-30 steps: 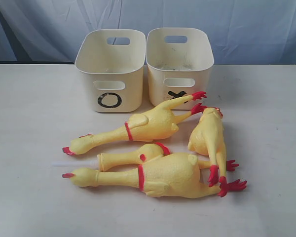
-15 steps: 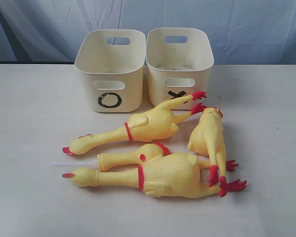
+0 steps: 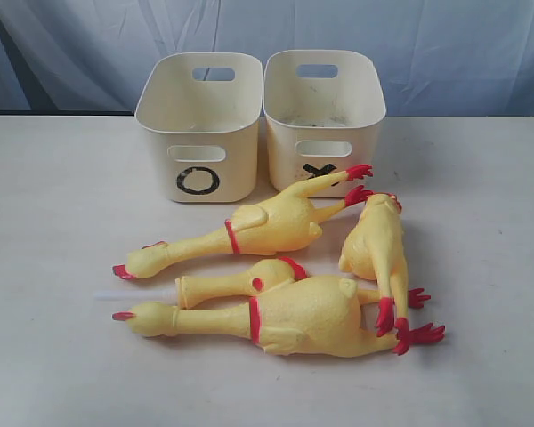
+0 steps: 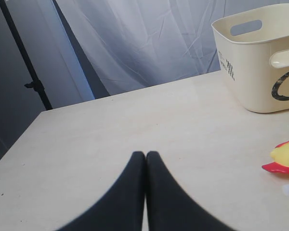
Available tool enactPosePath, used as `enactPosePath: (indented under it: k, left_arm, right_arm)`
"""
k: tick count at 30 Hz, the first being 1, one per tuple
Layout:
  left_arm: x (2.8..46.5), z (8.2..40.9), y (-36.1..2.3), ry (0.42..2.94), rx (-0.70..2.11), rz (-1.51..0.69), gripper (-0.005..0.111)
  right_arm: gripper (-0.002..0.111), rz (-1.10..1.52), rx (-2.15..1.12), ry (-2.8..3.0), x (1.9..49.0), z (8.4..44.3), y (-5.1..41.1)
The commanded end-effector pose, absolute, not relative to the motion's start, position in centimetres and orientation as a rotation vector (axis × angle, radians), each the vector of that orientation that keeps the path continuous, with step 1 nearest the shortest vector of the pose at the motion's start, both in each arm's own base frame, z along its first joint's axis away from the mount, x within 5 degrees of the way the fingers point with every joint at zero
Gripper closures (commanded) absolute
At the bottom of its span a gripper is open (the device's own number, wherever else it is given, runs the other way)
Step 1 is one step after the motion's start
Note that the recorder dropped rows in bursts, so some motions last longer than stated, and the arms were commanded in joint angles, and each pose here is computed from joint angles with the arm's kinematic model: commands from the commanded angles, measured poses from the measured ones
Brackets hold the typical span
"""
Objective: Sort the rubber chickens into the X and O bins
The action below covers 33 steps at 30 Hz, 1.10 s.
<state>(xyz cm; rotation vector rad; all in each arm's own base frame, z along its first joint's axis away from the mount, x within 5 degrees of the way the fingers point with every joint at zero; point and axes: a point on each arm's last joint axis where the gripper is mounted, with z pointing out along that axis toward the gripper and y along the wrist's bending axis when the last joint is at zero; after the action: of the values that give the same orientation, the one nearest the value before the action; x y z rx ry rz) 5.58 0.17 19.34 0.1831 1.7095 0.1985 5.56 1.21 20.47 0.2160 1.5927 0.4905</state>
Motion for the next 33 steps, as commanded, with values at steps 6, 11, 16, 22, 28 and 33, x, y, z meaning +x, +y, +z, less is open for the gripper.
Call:
enactPosePath:
  k: [6,11,16,22,28,33]
  left_arm:
    - [5.5,19.2,0.2,1.71,0.176,0.201,0.107]
    - [5.5,19.2,0.2,1.71,0.176,0.201,0.107]
    - [5.5,19.2,0.2,1.71,0.176,0.201,0.107]
    - [5.5,19.2,0.2,1.71,0.176,0.201,0.107]
    - [5.5,19.2,0.2,1.71,0.176,0.201,0.107]
    - [5.5,19.2,0.2,1.71,0.176,0.201,0.107]
  right_arm:
    - [0.108,0.626,0.277,1.547,5.1,22.6,1.5]
    - [0.108,0.644,0.189,1.658,4.8,24.7,2.3]
    - [0.108,0.615,0.09,1.79,5.8,26.8,3.0]
    - [0.108,0.574,-0.103,2.015,8.3,29.4,4.1]
    - [0.108,0.559,-0.232,2.228,11.8,30.1,4.9]
    - [0.108,0.538,-0.297,2.321,14.1,29.1,5.2]
